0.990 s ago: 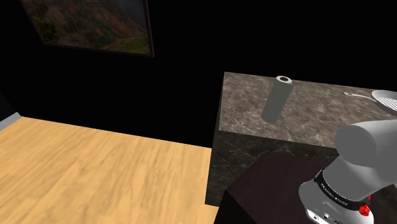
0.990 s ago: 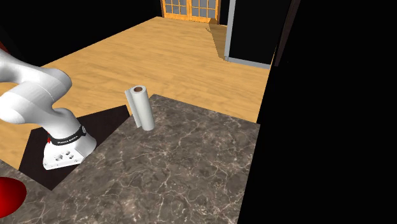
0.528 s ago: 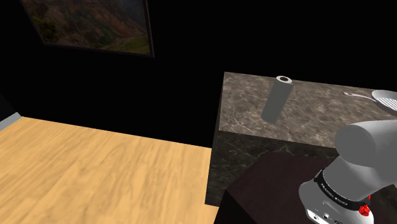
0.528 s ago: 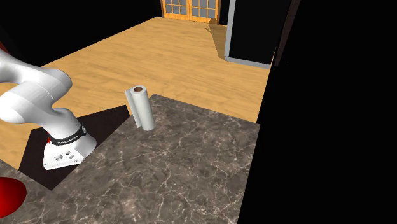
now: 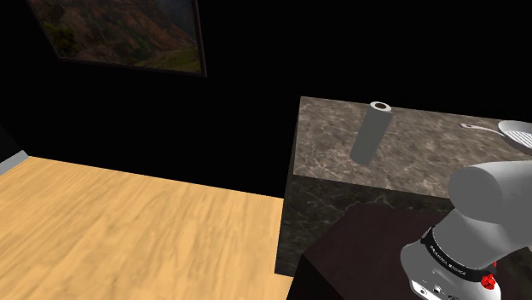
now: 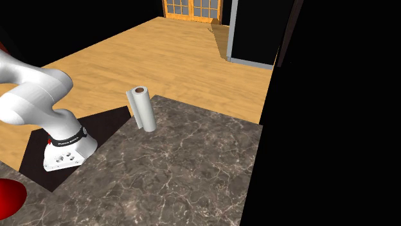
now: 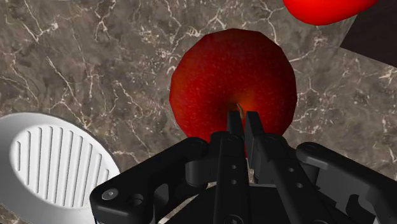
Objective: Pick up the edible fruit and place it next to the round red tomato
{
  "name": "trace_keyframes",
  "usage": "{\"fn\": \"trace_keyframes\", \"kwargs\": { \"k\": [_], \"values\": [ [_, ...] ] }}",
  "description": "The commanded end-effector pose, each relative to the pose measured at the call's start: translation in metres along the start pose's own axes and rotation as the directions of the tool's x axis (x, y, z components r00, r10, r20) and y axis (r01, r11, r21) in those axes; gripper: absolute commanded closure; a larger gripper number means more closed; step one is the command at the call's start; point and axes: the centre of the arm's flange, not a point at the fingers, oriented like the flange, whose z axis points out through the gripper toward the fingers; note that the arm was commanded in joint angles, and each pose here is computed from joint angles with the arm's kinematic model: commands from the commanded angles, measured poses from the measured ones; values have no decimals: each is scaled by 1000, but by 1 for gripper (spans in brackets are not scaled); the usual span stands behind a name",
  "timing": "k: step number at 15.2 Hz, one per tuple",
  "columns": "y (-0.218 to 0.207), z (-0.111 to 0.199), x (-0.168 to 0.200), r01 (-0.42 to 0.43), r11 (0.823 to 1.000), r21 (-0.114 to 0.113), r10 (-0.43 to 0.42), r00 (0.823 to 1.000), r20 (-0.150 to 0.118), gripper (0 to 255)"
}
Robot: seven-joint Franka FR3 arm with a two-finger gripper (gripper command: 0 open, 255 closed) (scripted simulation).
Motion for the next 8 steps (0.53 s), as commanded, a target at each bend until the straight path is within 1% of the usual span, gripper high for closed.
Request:
{"fn": "trace_keyframes", "kwargs": {
  "k": [1, 8],
  "values": [
    [1, 11, 0, 0, 1000, 0, 0, 1000, 0, 255],
    [0, 48, 0, 0, 1000, 0, 0, 1000, 0, 255]
  ]
}}
